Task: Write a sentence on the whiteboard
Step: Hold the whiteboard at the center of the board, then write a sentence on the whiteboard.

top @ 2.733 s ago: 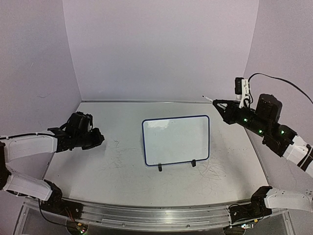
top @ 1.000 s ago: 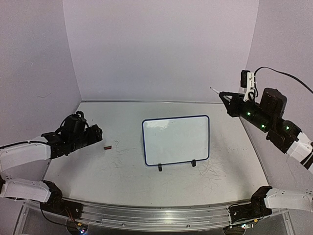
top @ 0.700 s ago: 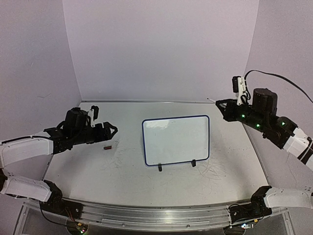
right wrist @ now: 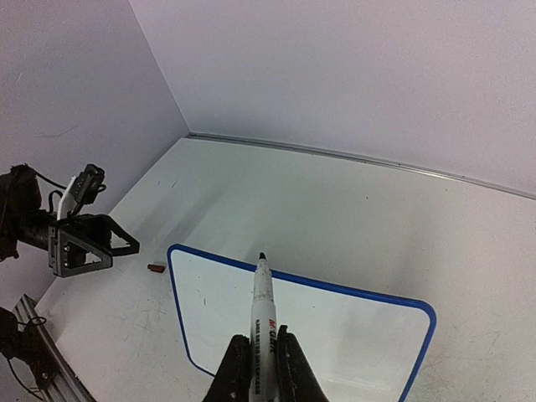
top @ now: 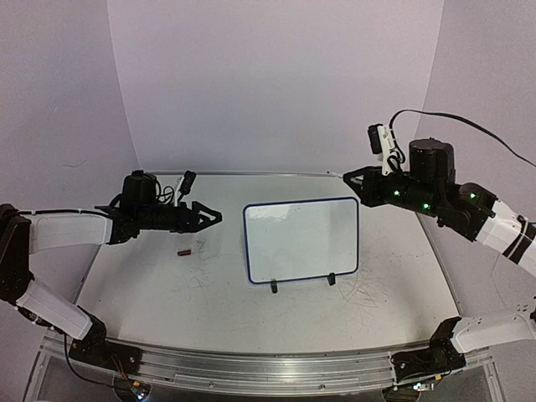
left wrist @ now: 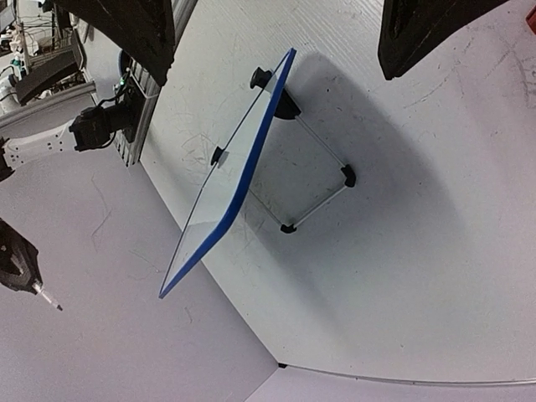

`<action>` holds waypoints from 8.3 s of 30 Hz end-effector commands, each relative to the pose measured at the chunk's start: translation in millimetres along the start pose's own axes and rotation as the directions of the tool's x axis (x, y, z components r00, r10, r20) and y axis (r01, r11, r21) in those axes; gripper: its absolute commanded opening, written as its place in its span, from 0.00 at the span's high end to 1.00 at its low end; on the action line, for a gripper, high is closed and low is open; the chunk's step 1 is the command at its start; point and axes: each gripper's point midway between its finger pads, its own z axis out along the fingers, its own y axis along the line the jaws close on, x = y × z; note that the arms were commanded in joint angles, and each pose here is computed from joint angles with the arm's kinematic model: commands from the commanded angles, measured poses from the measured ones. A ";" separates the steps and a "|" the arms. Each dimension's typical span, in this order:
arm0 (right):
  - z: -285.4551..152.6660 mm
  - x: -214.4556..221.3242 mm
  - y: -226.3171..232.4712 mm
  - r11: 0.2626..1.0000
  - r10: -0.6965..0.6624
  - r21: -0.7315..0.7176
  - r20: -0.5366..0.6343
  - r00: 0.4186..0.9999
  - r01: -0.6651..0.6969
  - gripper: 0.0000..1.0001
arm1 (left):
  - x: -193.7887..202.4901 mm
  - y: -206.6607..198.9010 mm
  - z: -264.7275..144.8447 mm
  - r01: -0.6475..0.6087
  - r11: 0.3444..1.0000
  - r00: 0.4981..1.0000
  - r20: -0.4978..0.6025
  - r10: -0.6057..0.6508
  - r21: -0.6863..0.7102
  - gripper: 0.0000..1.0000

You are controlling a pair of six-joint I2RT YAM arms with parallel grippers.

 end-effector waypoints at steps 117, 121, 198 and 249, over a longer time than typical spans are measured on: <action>109.1 83.8 110.3 0.999 -0.052 -0.021 -0.121 0.991 0.050 1.00 | 15.6 -15.1 85.4 -0.069 0.934 0.987 -0.110 0.114 0.350 0.77; 113.6 85.6 112.0 0.998 -0.052 -0.024 -0.124 0.991 0.049 1.00 | 17.0 -16.4 85.0 -0.080 0.930 0.986 -0.108 0.126 0.358 0.76; 136.2 95.5 101.4 0.997 -0.033 0.072 -0.117 0.993 0.041 1.00 | 35.4 -10.1 86.4 -0.147 0.927 0.976 -0.100 0.192 0.344 1.00; 155.3 119.2 105.0 0.996 -0.038 0.074 -0.193 0.981 0.053 1.00 | 35.0 -14.2 83.2 -0.160 0.923 0.974 -0.093 0.204 0.350 1.00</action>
